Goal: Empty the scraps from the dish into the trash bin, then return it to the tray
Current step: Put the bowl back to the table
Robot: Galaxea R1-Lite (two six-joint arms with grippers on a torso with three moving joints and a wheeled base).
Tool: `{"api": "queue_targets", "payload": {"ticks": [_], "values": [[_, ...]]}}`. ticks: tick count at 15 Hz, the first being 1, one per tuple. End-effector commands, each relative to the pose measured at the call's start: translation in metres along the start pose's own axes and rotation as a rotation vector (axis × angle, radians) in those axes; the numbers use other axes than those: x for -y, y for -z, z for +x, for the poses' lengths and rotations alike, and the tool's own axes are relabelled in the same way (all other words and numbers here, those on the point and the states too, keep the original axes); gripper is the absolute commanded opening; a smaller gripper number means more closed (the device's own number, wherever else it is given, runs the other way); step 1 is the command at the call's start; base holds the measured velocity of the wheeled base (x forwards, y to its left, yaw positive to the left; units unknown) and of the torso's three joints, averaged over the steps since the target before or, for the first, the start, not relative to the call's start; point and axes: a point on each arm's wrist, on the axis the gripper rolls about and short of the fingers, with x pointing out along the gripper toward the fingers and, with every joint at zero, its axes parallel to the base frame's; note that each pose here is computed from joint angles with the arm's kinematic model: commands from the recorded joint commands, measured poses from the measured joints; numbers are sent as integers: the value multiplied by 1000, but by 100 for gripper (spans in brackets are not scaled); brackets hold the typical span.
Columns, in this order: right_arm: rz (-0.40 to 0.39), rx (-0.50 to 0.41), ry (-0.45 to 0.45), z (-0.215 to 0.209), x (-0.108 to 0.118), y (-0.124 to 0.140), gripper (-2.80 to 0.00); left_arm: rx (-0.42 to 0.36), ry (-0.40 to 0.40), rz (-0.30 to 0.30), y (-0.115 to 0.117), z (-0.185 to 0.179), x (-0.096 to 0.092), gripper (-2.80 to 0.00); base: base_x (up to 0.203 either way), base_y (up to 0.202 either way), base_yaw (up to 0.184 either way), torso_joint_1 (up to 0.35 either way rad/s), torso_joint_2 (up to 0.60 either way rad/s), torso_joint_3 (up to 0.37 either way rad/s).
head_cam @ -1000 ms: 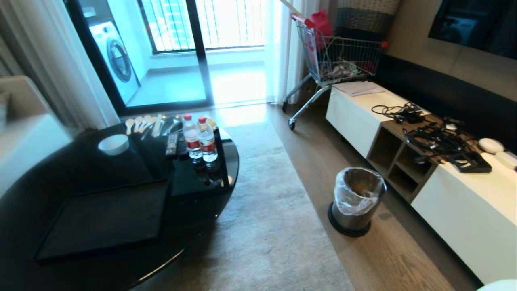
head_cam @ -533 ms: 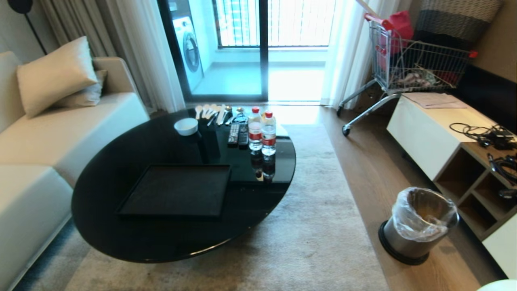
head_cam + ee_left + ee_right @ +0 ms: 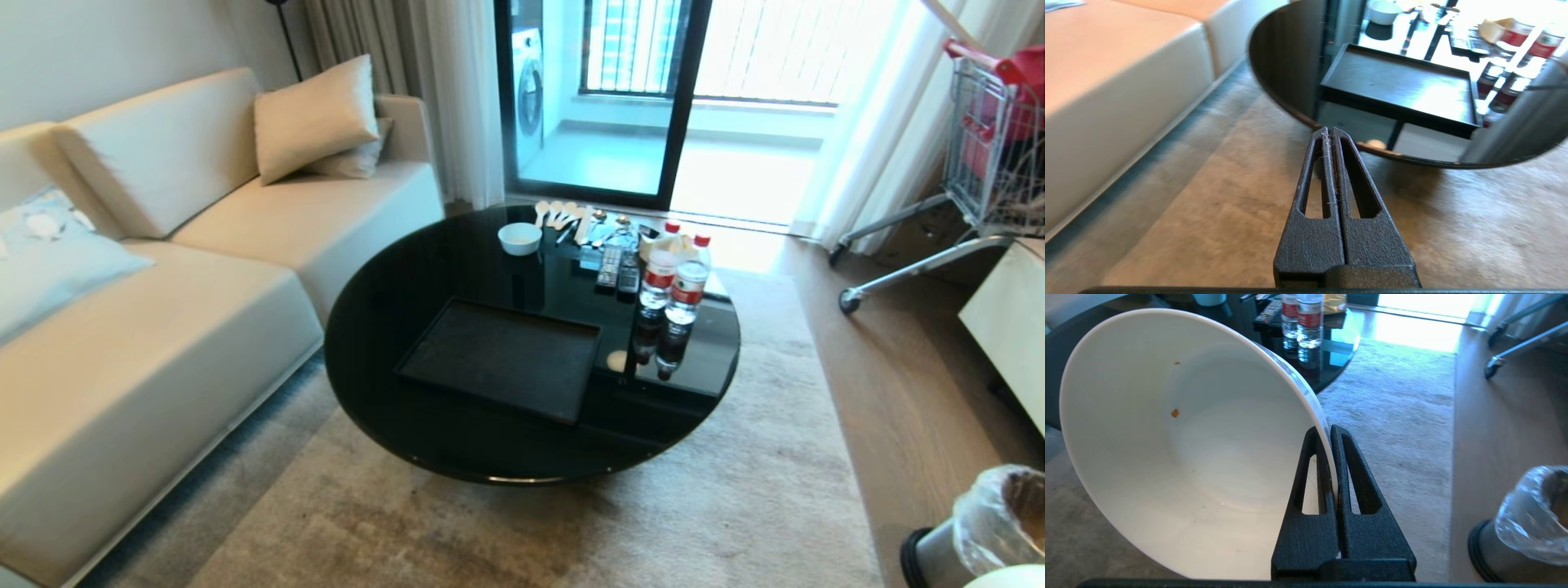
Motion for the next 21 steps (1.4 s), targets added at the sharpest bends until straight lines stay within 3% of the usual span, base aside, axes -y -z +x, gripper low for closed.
{"api": "queue_targets", "payload": {"ticks": [1,4,9,21], "values": [[0,-1,-1,0,0,0,-280,1,-1,-1,0,0,0,-280,-3,-9,162,2,2,3],[0,0,-1,0,0,0,-280,1,-1,-1,0,0,0,-280,0,-4,123,5,0,0],[0,-1,-1,0,0,0,-280,1,-1,-1,0,0,0,-280,27,-1,-3,-1,1,3],[0,0,-1,0,0,0,-280,1,-1,-1,0,0,0,-280,185,0,0,3,4,2]]}}
